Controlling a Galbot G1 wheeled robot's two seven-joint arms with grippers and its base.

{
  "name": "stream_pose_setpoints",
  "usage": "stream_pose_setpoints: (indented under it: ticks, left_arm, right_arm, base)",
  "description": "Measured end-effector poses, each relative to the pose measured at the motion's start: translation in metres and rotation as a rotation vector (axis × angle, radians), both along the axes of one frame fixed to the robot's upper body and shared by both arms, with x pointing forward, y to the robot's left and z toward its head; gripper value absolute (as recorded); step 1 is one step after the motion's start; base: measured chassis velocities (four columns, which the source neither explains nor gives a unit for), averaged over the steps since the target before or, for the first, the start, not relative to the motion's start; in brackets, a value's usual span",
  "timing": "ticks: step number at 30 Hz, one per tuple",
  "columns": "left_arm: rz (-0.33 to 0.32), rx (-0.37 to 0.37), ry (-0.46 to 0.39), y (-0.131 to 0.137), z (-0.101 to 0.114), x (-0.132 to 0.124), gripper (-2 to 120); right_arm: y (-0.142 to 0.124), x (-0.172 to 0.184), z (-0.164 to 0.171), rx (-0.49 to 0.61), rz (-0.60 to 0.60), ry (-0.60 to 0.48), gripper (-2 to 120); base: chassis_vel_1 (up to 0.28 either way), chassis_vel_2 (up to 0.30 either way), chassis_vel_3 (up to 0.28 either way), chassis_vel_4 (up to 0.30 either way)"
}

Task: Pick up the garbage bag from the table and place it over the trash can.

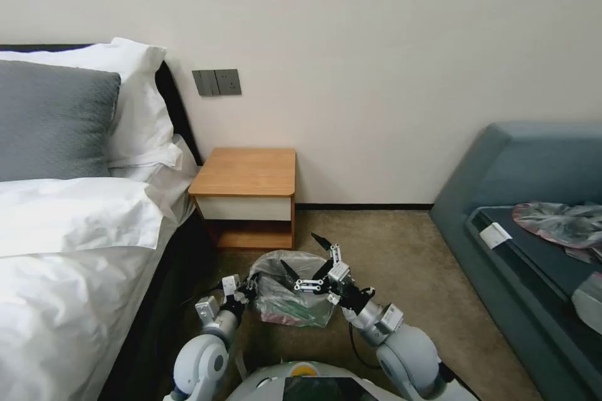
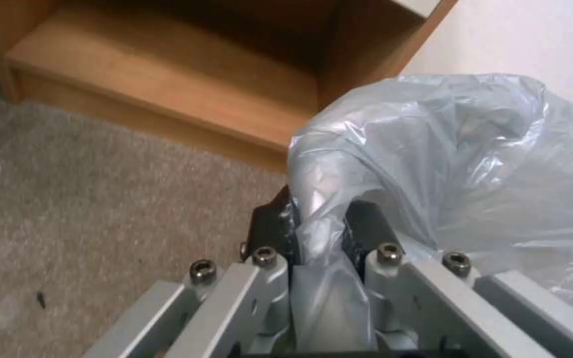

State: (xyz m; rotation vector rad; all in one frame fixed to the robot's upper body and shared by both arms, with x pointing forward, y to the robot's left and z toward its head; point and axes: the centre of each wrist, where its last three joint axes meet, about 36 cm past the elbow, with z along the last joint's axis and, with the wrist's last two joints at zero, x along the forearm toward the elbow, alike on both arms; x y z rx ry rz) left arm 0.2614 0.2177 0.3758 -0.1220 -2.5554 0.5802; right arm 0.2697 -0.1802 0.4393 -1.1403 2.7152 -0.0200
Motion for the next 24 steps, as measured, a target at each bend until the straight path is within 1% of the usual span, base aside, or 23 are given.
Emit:
stream_pose_setpoints:
  ticks: [2,9,11,12,13,14,15,18,19,22,23,24]
  left_arm:
    - [0.007,-0.001,0.010,-0.001,-0.005,-0.001,8]
    - [0.015,-0.004,0.015,-0.001,-0.009,-0.003,8]
    - [0.016,-0.005,0.019,-0.001,-0.012,-0.003,15]
    - [0.016,-0.005,0.019,-0.001,-0.012,-0.003,15]
    - [0.016,-0.006,0.020,-0.001,-0.013,-0.004,21]
    - [0.016,-0.006,0.021,-0.001,-0.014,-0.004,25]
    - [0.016,-0.006,0.021,-0.001,-0.014,-0.004,25]
    - [0.012,-0.001,0.019,-0.001,-0.014,-0.004,40]
    - [0.012,-0.001,0.019,-0.001,-0.014,-0.004,40]
    - [0.006,0.016,0.009,0.000,-0.011,-0.004,54]
    - [0.006,0.016,0.009,0.000,-0.011,-0.004,54]
    - [0.005,0.019,0.007,-0.001,-0.010,-0.004,57]
  right_arm:
    - [0.000,0.002,0.000,-0.001,0.004,-0.002,100]
    - [-0.001,0.004,-0.002,-0.003,0.015,0.003,100]
    - [-0.001,0.005,-0.002,-0.001,0.018,0.002,100]
    - [-0.001,0.005,-0.002,-0.001,0.018,0.002,100]
    - [0.000,0.005,-0.002,0.000,0.019,0.001,100]
    - [0.000,0.006,-0.002,0.000,0.021,0.001,100]
    - [0.000,0.006,-0.002,0.000,0.021,0.001,100]
    - [0.000,0.007,0.000,0.001,0.024,-0.001,100]
    - [0.000,0.007,0.000,0.001,0.024,-0.001,100]
    - [0.000,0.008,0.000,0.003,0.027,-0.002,100]
    - [0.000,0.008,0.000,0.003,0.027,-0.002,100]
    - [0.000,0.009,0.001,0.003,0.028,-0.002,100]
  base:
    - [0.000,0.000,0.000,0.000]
    - [0.000,0.000,0.000,0.000]
    - [0.000,0.000,0.000,0.000]
    - [0.000,0.000,0.000,0.000]
    - [0.000,0.000,0.000,0.000]
    - [0.000,0.000,0.000,0.000]
    - [0.000,0.000,0.000,0.000]
    - [0.000,0.000,0.000,0.000]
    - [0.000,0.000,0.000,0.000]
    - [0.000,0.000,0.000,0.000]
    - [0.000,0.000,0.000,0.000]
    - [0.000,0.000,0.000,0.000]
